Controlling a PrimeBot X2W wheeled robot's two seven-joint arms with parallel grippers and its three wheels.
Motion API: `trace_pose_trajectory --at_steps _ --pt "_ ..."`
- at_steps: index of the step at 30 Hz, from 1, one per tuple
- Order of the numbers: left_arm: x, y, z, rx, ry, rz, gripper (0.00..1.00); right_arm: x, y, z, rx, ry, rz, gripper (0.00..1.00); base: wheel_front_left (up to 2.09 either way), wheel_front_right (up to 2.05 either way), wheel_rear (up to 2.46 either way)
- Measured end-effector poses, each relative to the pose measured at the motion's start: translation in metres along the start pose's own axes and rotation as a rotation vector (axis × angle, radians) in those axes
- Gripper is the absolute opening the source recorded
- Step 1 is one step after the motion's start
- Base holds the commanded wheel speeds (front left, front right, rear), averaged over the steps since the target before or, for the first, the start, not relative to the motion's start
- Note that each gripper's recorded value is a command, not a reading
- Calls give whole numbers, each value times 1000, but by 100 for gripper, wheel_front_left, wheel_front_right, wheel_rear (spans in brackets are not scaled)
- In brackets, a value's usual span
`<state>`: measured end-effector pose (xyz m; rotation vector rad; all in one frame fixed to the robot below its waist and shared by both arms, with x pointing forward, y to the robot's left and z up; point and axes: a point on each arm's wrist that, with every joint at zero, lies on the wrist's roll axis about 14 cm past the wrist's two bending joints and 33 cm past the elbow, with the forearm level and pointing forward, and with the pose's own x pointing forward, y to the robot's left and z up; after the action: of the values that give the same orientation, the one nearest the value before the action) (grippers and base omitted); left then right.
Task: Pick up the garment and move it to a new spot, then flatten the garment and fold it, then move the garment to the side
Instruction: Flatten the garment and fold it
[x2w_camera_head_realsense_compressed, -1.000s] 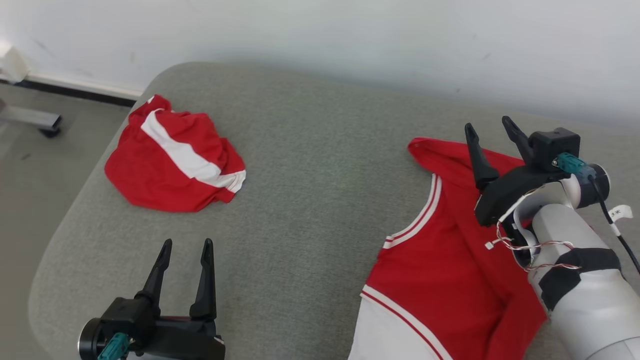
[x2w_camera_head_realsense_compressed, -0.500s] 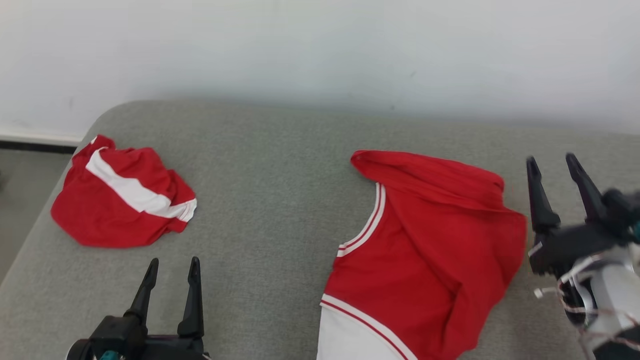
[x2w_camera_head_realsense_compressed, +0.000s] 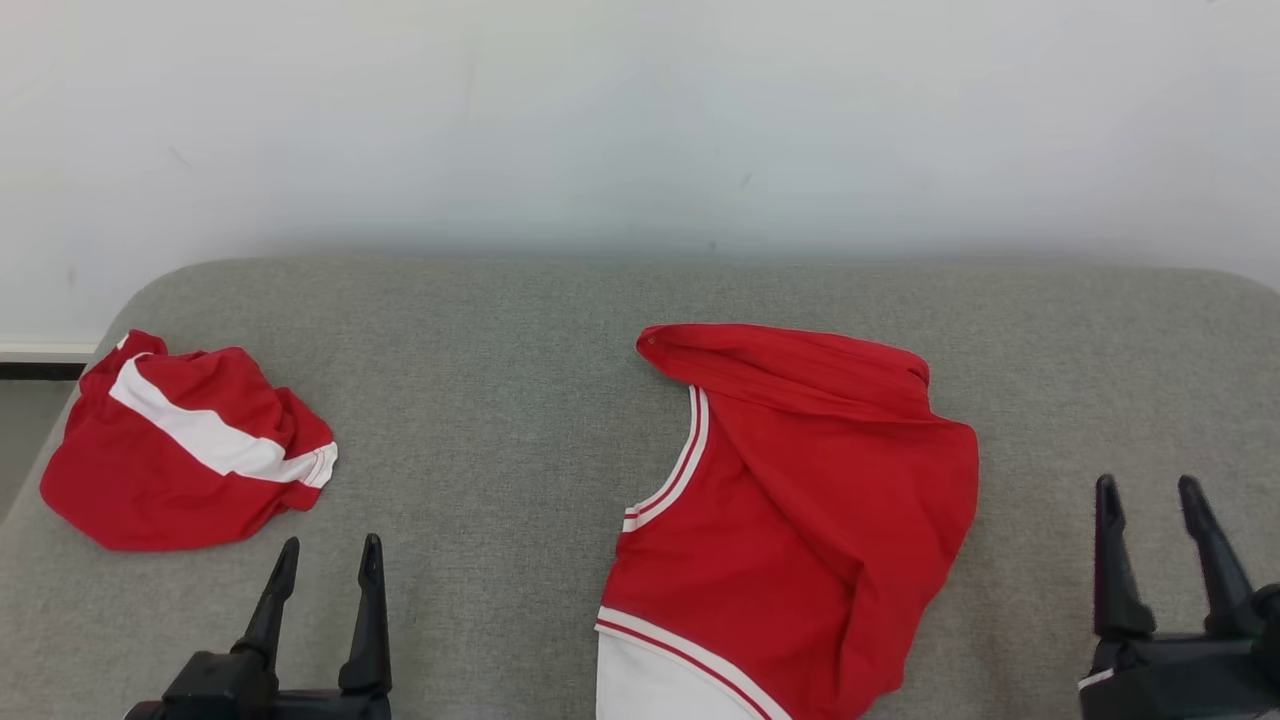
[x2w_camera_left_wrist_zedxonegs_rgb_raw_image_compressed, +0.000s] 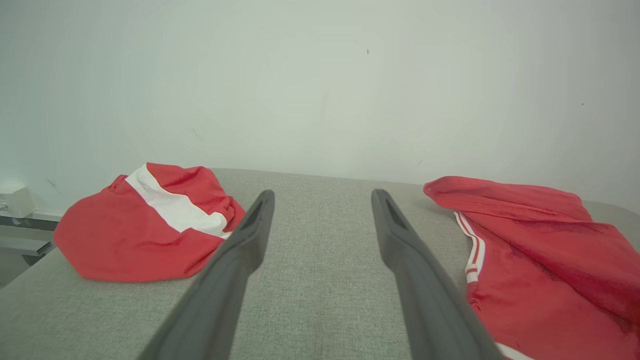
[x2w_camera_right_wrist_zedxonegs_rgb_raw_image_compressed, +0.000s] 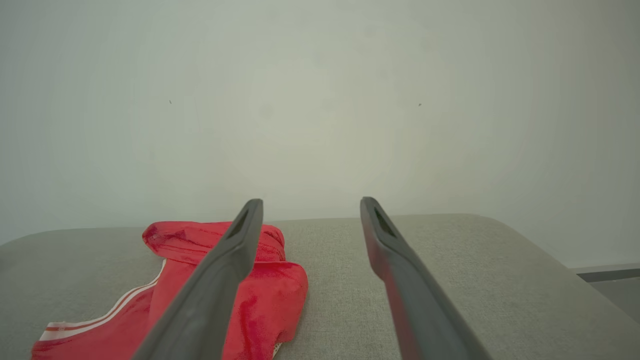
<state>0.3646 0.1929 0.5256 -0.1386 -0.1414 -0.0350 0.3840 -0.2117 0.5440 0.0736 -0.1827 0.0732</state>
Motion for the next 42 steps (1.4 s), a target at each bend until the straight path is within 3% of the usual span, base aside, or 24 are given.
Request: trace_pose_trajectory --at_steps 9,19,28,37,38,39,40,42 --pt "9 -19 -14 7 43 -70 100 -18 3 -11 40 30 -35 100 0 0 0" --pt "61 -92 -28 27 102 -315 100 -25 -10 -23 53 73 -91 100 0 0 0" --pt "80 -130 -87 79 321 -458 100 -38 -35 -38 55 117 -187 100 0 0 0" --pt "63 -146 -150 105 549 -546 100 -51 -58 -50 46 157 -273 100 0 0 0" --pt "61 -147 -155 105 570 -549 78 -52 -59 -50 45 160 -277 100 0 0 0" --pt "61 -145 -159 115 589 -550 13 -52 -59 -51 45 161 -280 100 0 0 0" --pt "62 -144 -161 124 593 -552 0 -52 -60 -51 44 162 -282 100 0 0 0" --pt "66 -143 -158 110 580 -541 0 -50 -59 -50 42 158 -279 100 0 0 0"
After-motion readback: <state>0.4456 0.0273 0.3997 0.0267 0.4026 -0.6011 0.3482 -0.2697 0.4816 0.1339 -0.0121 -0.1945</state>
